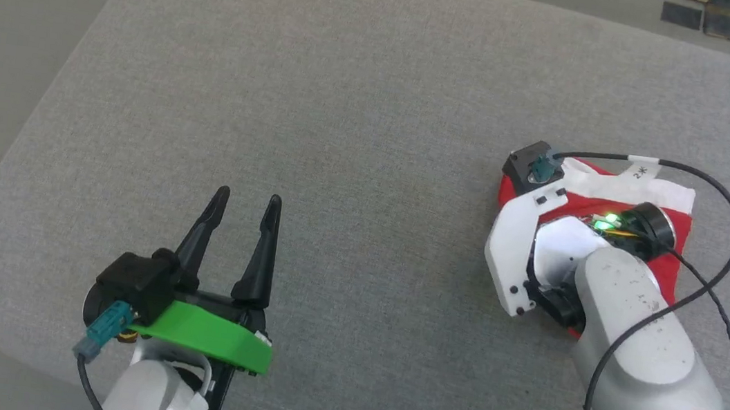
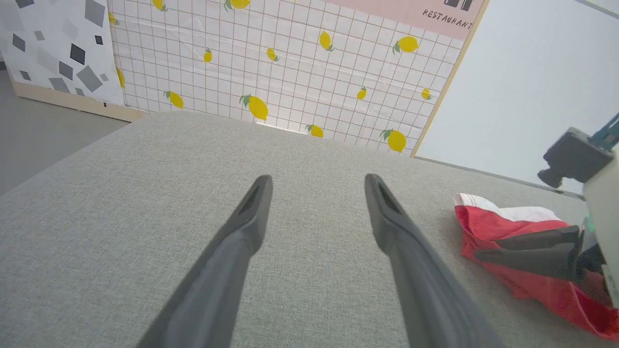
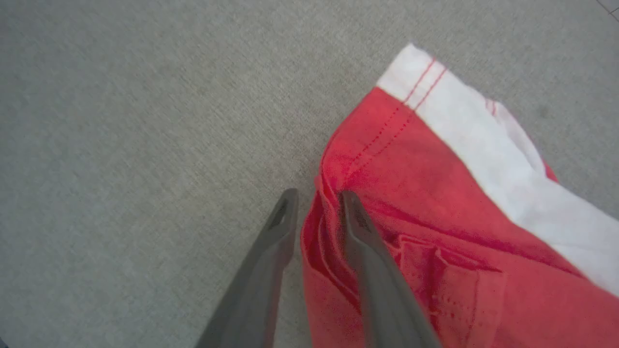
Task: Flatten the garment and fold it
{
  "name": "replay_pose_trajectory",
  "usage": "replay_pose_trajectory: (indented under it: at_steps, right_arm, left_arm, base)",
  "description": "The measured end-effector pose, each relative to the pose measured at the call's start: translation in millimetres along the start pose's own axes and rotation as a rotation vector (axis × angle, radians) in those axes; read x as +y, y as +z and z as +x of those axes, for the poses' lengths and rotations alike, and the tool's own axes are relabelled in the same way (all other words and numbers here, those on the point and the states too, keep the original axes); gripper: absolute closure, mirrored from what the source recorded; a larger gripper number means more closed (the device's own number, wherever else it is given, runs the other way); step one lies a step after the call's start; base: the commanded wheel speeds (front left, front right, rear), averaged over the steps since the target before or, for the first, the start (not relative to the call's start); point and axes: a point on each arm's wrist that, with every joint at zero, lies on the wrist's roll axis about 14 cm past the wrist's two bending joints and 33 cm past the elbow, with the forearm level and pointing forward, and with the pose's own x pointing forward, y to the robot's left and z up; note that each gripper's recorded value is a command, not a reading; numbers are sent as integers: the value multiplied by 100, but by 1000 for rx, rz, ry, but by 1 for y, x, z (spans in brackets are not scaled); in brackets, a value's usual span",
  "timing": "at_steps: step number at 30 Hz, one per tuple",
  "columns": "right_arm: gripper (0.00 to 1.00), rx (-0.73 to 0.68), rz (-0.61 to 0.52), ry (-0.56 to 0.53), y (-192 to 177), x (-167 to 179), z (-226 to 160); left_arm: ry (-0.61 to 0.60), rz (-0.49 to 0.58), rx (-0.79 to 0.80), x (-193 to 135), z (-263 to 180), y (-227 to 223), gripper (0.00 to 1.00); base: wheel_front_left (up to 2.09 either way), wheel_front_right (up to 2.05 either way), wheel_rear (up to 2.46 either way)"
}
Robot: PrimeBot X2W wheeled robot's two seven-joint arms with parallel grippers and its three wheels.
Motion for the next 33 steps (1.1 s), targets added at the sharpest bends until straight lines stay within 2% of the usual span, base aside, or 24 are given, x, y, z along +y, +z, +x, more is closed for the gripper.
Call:
replay_pose_trajectory:
  at_steps: [6,12,20,27,33]
  right_arm:
    - [0,-316,95,-17,56,-13,-38]
    - [0,-645,201,-119,71,-42,-99]
    - [0,-916,309,-317,29,-76,-173]
    - [0,-957,353,-436,-29,-79,-203]
    - [0,-953,350,-497,-58,-76,-219]
  left_arm:
    - [-18,-5,-28,-7,-2,10,0]
    - [-34,-14,-38,-14,-8,14,0]
    - [-71,-24,-47,-28,-12,17,0]
    - [-111,-29,-51,-42,-16,18,0]
    - [-138,-19,-51,-51,-19,19,0]
  base:
    - [0,0,0]
    - [0,0,0]
    - [0,0,0]
    - [0,0,0]
    - [0,0,0]
